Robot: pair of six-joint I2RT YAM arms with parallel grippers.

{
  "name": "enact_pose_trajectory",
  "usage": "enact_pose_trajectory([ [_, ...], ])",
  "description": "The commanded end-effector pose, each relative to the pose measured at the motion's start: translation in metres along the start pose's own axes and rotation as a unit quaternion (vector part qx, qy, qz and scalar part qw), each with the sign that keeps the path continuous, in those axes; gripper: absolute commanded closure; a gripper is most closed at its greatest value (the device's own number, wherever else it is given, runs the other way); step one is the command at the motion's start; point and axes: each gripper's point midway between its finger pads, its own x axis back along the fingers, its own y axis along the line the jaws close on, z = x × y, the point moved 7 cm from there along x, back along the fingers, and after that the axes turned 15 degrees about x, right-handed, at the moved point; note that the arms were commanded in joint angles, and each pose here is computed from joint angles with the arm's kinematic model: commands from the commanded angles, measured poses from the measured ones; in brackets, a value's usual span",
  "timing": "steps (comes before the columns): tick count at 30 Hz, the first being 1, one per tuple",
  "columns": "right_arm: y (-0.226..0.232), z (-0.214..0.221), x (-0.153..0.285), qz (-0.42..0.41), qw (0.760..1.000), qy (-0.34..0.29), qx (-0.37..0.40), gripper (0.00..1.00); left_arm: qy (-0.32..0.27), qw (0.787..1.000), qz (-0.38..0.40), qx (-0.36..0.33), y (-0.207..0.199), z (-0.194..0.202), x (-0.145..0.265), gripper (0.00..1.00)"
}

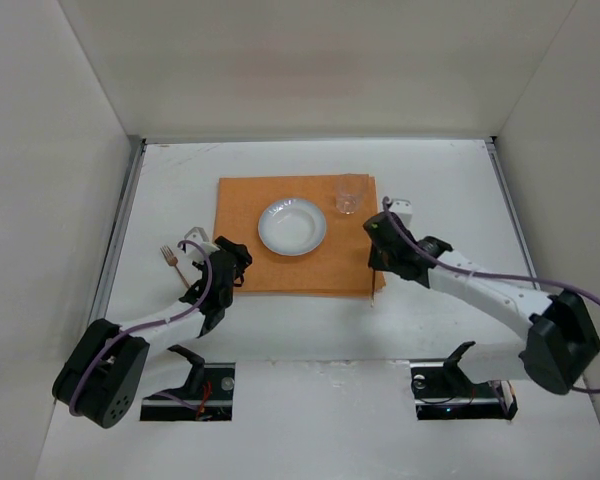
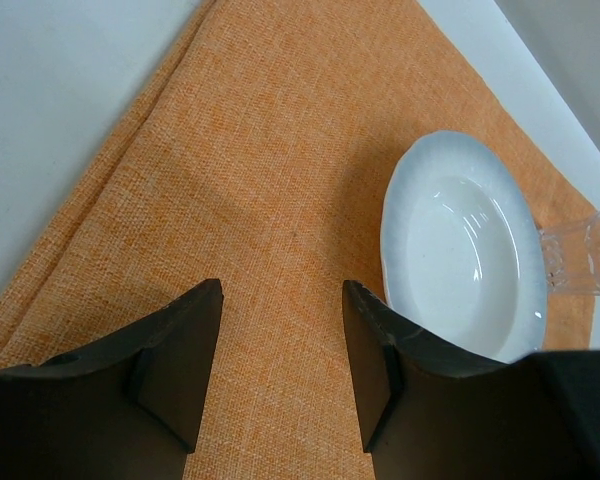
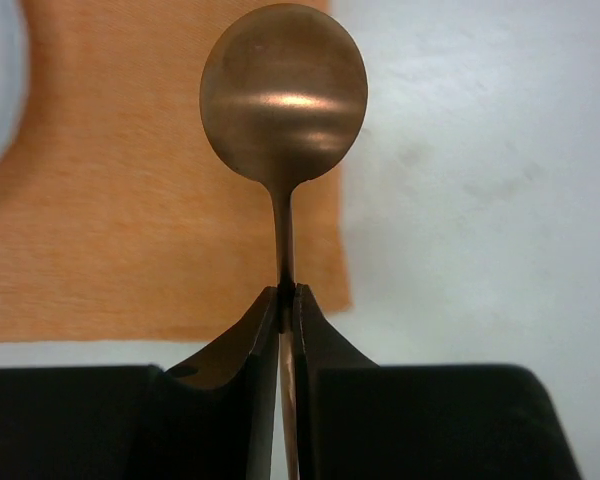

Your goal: Set the dinner table for one person

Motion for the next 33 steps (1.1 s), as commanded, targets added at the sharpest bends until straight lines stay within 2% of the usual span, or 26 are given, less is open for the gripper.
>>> enact_pose_trajectory([
  [1, 0.039, -0.050, -0.012, -0.074, 0.994, -0.075, 0.023, 0.88, -0.011, 1.000, 0.015, 0.016, -0.008, -0.005, -0.002, 0.51],
  [9, 0.071, -0.076, -0.061, -0.111, 0.990, -0.079, 0.040, 0.89, -0.013, 1.000, 0.016, 0.016, -0.005, -0.007, 0.000, 0.51],
  [21, 0.061, -0.059, -0.111, -0.092, 0.995, -0.036, 0.020, 0.87, -0.010, 1.000, 0.017, 0.017, -0.005, -0.007, 0.000, 0.51],
  [29, 0.065, -0.051, -0.121, -0.096, 0.995, -0.032, 0.022, 0.84, -0.016, 1.000, 0.021, 0.018, -0.007, -0.010, 0.001, 0.50],
  [31, 0.064, -0.050, -0.118, -0.097, 0.995, -0.033, 0.017, 0.77, -0.021, 0.999, 0.022, 0.014, -0.007, -0.012, 0.001, 0.50],
  [33, 0.063, -0.051, -0.113, -0.100, 0.994, -0.040, 0.014, 0.63, -0.026, 0.999, 0.019, 0.012, -0.007, -0.013, -0.001, 0.50],
])
